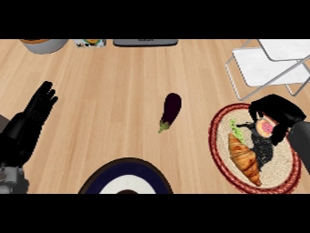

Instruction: Pick the cupcake from the placemat and place it in the tiered shelf

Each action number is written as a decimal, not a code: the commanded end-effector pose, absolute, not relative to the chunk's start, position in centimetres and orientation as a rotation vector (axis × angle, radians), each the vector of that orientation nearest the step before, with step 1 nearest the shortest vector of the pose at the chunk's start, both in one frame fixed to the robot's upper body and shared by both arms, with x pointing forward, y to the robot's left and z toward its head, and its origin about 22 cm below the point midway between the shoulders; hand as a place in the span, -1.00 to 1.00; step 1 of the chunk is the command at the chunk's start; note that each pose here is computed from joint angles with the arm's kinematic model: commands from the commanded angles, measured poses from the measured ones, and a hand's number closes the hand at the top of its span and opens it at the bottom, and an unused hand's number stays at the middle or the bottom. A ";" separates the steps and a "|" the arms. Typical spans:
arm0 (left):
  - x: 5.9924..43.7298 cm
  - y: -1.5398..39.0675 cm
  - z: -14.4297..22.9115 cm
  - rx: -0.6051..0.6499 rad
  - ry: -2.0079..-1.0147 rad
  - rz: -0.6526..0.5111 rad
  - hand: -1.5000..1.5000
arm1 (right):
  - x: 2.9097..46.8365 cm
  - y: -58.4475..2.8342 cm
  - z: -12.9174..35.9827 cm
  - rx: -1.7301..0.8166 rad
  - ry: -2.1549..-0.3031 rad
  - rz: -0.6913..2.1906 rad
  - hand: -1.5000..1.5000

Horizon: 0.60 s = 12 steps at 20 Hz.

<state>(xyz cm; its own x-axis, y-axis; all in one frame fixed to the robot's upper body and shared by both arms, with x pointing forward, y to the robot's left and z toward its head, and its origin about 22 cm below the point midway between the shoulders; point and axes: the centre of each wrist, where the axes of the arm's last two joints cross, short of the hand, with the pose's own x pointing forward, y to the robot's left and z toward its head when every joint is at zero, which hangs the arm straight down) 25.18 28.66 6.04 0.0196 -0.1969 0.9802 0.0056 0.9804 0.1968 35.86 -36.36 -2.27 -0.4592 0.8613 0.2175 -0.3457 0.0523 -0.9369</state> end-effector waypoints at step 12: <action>23.4 30.4 4.6 0.222 -1.492 -0.094 0.00 | 40.7 -23.9 2.7 -0.912 -1.639 0.672 1.00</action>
<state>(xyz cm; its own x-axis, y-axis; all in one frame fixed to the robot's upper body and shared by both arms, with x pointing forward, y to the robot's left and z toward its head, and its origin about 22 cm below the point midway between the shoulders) 23.69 30.28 4.90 0.0736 -0.1986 0.9773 -0.0625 0.9771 0.2033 38.89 -27.20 -0.90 -0.1002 0.8714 0.4803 0.0741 0.4879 -0.8697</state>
